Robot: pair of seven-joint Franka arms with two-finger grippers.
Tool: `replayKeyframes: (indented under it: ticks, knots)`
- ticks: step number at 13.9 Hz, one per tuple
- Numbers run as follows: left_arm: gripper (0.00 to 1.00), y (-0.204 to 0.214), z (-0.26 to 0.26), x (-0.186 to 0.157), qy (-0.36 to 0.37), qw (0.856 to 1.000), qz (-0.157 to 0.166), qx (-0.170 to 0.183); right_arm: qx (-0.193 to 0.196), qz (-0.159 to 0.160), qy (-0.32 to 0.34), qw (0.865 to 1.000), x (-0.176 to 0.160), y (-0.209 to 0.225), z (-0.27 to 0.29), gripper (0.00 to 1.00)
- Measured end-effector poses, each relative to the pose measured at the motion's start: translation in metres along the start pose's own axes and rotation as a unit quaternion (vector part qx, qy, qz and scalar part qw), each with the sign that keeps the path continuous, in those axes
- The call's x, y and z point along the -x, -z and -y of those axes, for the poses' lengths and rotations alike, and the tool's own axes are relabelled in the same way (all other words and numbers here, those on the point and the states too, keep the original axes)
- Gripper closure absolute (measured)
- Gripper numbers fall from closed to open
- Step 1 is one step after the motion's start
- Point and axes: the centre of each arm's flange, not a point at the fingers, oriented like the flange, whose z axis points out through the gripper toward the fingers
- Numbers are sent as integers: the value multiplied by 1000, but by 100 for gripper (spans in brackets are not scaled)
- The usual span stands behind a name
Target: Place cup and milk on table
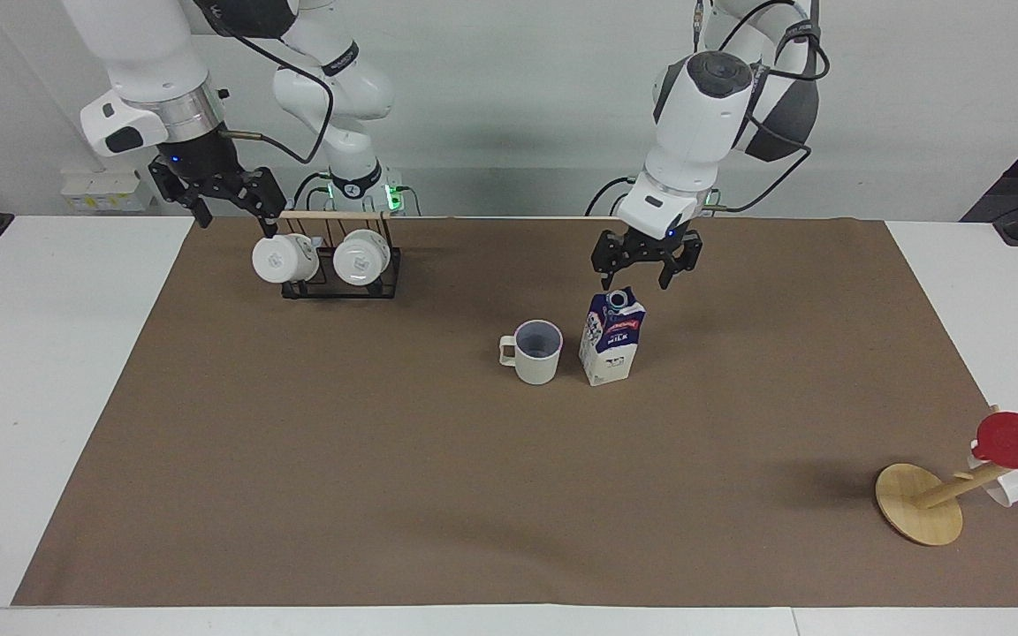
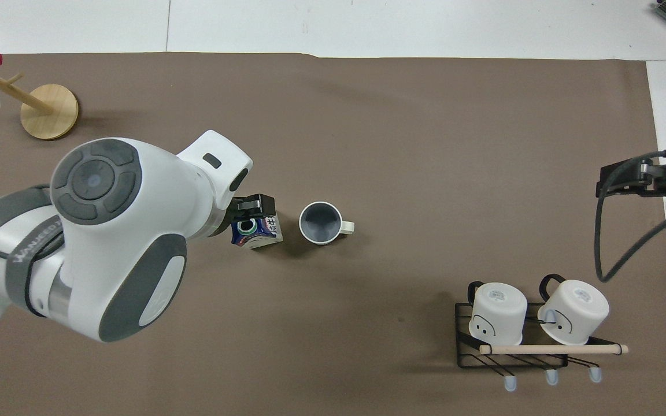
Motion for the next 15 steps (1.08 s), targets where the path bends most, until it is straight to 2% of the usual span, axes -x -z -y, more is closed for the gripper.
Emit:
replayKeyframes:
  ticks: [9,11,15]
  knots:
    - [0,45,138,-30,-51,998,33,-16,0,0,-3,1000,-1,0,-4,0]
    - [0,68,145,-28,-49,998,37,-17,0,0,-3,1000,-1,0,-4,0]
    - [0,102,145,-26,-56,997,22,-43,0,0,-3,1000,-1,0,-4,0]
